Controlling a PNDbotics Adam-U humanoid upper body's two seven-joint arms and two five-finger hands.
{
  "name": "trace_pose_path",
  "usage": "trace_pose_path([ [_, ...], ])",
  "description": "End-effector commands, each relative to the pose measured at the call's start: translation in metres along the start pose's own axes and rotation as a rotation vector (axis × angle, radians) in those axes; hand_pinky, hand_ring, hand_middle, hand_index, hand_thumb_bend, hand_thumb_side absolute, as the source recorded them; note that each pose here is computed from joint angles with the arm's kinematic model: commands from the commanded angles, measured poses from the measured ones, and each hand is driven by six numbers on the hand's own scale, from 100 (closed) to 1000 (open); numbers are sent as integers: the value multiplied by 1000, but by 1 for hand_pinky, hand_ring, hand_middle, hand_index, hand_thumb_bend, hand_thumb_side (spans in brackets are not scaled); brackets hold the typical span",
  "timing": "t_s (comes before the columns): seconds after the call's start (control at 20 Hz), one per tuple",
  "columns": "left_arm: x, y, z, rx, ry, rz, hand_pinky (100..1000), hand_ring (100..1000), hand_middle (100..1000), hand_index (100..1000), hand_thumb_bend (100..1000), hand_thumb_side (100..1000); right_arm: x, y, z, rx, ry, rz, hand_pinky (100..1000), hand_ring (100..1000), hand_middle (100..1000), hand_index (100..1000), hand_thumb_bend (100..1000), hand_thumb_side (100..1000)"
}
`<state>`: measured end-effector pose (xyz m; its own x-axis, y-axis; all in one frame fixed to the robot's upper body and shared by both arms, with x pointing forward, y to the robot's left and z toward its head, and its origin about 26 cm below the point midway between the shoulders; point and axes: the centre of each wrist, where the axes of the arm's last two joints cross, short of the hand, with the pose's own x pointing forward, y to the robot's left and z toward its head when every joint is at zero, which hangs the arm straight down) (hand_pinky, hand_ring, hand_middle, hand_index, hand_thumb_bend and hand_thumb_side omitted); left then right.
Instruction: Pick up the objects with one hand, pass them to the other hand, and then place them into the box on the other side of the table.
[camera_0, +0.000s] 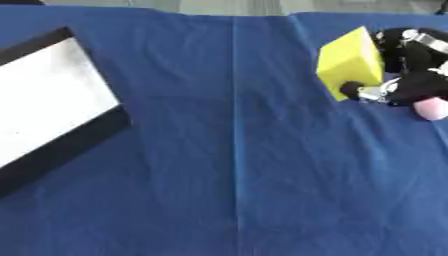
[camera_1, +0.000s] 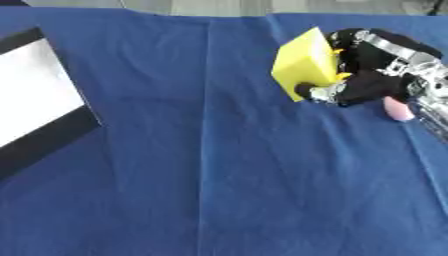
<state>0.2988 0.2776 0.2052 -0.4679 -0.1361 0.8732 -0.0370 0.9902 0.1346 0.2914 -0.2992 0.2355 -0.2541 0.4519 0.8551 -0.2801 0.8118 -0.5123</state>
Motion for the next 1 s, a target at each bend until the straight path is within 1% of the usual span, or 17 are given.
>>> trace_pose_path([
  [0.05,23,9,-10,-32,-100,-58,1000,787,762,825,100,735,6,6,-4,-52,-61,-41,742,611,437,598,224,100],
  [0.2,36,10,-19,-75,-168,-92,1000,788,763,826,100,691,7,19,-11,-90,-98,-70,740,607,434,598,224,100],
  [0.4,55,13,-31,-138,-260,-160,999,793,767,828,100,637,12,31,-18,-139,-169,-83,736,602,434,598,213,100],
  [0.65,86,16,-46,-225,-373,-279,975,799,772,832,100,580,16,47,-25,-155,-222,-104,734,600,434,600,211,100],
  [0.85,105,12,-53,-311,-419,-381,959,803,777,835,100,539,17,59,-28,-154,-246,-126,736,601,436,602,206,100],
  [1.0,115,7,-57,-378,-424,-467,948,805,780,838,100,503,17,67,-30,-155,-263,-115,738,602,437,602,203,100],
])
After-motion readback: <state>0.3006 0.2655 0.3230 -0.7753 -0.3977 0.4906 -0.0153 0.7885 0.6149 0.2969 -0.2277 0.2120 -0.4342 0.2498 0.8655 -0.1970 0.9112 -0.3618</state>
